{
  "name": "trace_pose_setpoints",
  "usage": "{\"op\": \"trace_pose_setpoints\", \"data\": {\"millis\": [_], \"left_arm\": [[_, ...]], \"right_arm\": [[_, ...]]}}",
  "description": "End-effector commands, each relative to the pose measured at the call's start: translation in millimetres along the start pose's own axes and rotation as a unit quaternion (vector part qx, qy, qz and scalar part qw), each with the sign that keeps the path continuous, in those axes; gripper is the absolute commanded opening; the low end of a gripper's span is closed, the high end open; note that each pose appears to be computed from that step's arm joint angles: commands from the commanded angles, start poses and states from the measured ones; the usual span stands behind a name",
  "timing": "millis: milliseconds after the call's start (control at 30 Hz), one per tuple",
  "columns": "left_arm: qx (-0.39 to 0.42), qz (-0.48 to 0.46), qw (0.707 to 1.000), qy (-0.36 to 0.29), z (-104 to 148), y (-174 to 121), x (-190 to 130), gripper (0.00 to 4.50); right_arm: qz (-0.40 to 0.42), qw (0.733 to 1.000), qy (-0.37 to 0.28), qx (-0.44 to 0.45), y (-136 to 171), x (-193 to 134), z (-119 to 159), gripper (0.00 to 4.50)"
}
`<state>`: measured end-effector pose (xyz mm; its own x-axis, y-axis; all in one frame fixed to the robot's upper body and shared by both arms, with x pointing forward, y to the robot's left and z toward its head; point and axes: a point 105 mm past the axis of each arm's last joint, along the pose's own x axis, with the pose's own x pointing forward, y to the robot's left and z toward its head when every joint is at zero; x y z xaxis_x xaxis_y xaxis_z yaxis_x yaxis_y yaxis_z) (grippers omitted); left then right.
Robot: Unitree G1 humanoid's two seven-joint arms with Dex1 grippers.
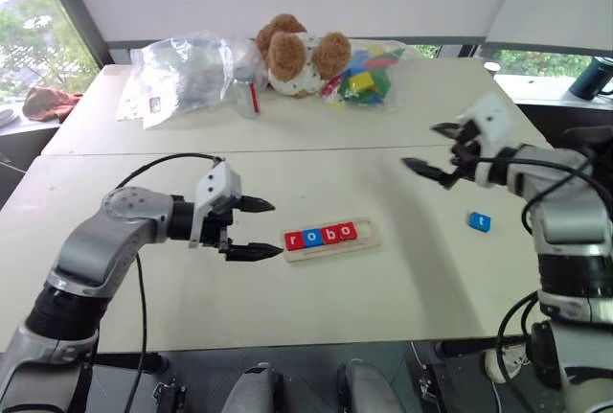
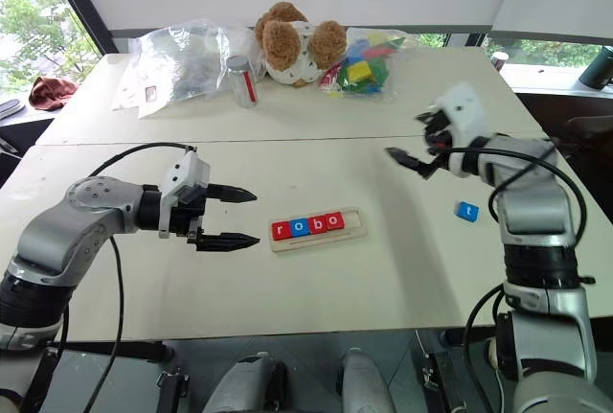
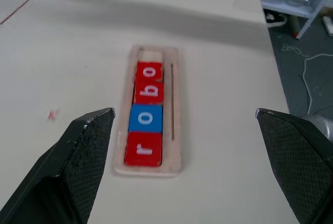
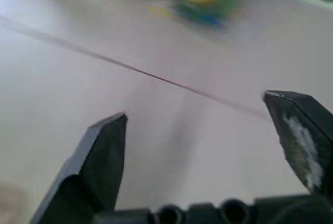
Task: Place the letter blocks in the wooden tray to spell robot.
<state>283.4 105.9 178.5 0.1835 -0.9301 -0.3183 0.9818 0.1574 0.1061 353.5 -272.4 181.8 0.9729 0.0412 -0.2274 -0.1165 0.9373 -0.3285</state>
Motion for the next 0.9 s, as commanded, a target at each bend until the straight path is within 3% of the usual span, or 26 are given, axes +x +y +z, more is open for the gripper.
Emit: {"op": "trace_pose_setpoints", "data": {"millis": [33,133,300,667,900], "left_arm": [[0.010,-0.003,1.000,-0.018,10,4,7,4.50],[0.000,-0.007,1.000,-0.025,7,8,15,4.50],[-0.008,0.001,1.000,-0.009,-7,12,14,4.50],[-0.013,0.025,1.000,-0.001,-14,15,9,4.50],[-0.016,0.033,0.999,0.004,-17,15,4,4.50]], "right_arm": [[-0.148,0.987,0.055,0.034,-19,-22,-30,4.44],[-0.187,0.975,0.073,0.098,-4,-29,-55,4.44],[-0.217,0.955,0.090,0.183,16,-34,-74,4.44],[-0.229,0.942,0.120,0.214,18,-11,-94,4.44],[-0.222,0.945,0.118,0.208,21,-3,-92,1.18]]}}
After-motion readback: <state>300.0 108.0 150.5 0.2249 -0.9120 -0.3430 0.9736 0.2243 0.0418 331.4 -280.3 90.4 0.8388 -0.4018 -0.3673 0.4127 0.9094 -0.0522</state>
